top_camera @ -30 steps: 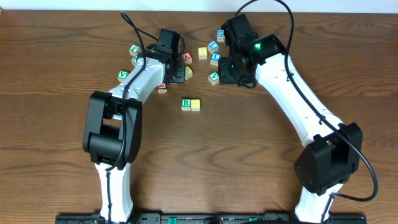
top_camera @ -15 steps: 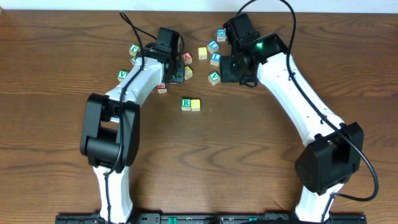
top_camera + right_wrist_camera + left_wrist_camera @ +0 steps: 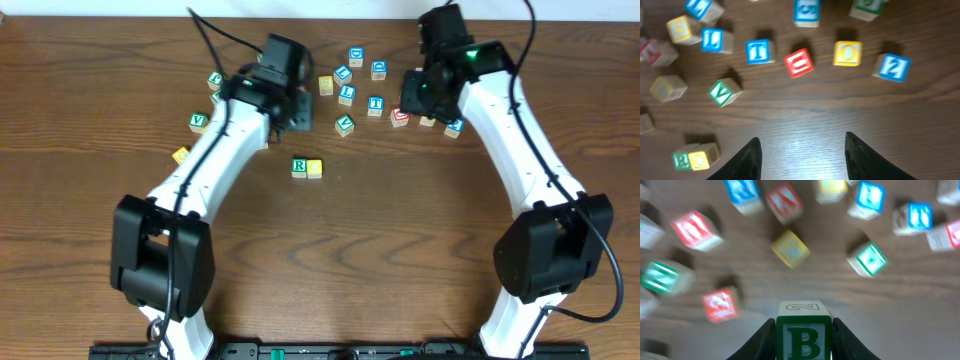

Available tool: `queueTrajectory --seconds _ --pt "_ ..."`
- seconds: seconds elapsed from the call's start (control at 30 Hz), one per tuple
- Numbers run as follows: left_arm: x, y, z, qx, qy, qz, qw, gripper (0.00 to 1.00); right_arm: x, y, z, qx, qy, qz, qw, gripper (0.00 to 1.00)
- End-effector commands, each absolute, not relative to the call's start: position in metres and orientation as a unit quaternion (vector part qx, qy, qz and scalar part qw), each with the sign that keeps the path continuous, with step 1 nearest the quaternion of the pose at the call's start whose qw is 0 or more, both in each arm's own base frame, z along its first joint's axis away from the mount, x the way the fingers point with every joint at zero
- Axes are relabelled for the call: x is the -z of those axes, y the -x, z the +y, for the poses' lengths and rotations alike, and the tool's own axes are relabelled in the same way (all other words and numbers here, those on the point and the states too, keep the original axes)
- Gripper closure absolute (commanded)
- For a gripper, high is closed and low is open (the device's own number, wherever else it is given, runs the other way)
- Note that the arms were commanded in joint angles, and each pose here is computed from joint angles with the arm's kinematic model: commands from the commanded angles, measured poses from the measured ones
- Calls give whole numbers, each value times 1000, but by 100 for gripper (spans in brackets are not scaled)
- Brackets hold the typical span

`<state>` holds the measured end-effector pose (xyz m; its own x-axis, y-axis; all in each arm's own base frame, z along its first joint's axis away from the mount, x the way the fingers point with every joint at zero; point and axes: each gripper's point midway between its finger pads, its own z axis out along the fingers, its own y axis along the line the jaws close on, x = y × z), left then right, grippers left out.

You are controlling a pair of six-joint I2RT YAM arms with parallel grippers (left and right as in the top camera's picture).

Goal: Spell out ROBOT
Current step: 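Carry the green B block to the right of the O block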

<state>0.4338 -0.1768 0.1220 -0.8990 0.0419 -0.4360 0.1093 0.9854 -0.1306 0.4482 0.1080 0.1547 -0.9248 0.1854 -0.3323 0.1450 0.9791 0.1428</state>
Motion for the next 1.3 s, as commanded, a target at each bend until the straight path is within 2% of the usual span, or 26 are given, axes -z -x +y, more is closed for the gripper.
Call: queueTrajectory --seconds 0.0,0.2,0.63,1.27 --pt "-120 -416 -198 84 -23 975 205 68 -159 -454 91 -50 -96 977 182 52" --pt "-116 -399 -230 90 -47 975 197 68 -159 -455 85 -68 -106 976 176 52" --pt "-65 -389 -230 50 -18 989 142 68 -159 -454 84 -66 -101 978 173 50" --pt "-56 -382 -236 47 -4 990 134 68 -158 -453 84 -66 -101 978 171 49"
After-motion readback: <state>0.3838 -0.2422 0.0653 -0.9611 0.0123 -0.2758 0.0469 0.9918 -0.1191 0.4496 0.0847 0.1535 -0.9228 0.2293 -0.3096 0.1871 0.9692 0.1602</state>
